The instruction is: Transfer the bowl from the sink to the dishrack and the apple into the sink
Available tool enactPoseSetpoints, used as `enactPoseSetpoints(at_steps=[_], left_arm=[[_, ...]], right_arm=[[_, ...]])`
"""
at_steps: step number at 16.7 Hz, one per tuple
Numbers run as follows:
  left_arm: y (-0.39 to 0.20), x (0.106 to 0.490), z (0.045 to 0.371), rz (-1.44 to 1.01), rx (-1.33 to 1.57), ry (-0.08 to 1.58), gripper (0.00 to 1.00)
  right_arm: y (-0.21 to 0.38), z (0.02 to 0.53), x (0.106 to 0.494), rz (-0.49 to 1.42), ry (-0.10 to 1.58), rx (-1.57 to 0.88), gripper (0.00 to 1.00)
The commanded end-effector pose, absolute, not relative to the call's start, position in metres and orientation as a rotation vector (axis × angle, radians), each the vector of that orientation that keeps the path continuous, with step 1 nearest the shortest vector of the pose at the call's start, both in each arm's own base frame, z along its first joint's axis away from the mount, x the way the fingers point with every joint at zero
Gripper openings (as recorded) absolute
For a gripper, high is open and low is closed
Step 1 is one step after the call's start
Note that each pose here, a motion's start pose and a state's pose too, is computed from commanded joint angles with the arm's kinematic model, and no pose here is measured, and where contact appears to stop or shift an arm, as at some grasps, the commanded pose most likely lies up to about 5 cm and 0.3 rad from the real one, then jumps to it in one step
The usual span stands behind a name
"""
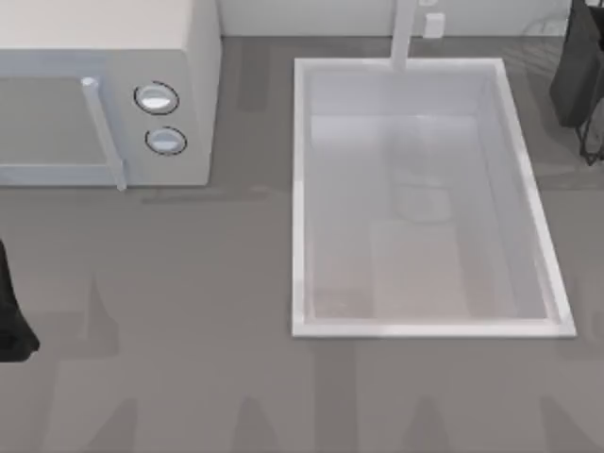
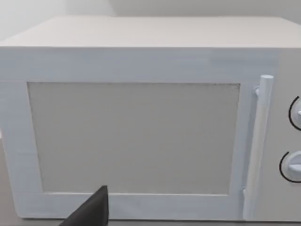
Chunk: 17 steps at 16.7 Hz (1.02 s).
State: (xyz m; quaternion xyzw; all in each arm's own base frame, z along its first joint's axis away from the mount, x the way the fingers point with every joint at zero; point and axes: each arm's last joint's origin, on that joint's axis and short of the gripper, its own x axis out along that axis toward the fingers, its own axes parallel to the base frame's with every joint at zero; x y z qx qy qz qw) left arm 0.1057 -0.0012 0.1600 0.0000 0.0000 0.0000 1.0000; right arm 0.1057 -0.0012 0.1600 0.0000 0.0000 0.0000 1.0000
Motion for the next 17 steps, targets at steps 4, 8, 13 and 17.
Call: enactPoseSetpoints(at_steps=[4,8,13,17], left_arm=[[-0.001,0.106,0.16,0.0,0.0,0.0,1.0],[-0.001,0.106,0.16,0.0,0.0,0.0,1.0],[-0.001,0.106,0.16,0.0,0.0,0.0,1.0],[-0.001,0.106,0.16,0.0,0.0,0.0,1.0]], right_arm=[[-0.001,0.16,0.106,0.0,0.0,0.0,1.0],[-0.002,0.165,0.106,-0.002,0.03,-0.007,1.0],[-0.008,0.193,0.116,-0.044,0.286,-0.048,1.0],[-0.02,0.213,0.144,-0.088,0.654,-0.077,1.0]])
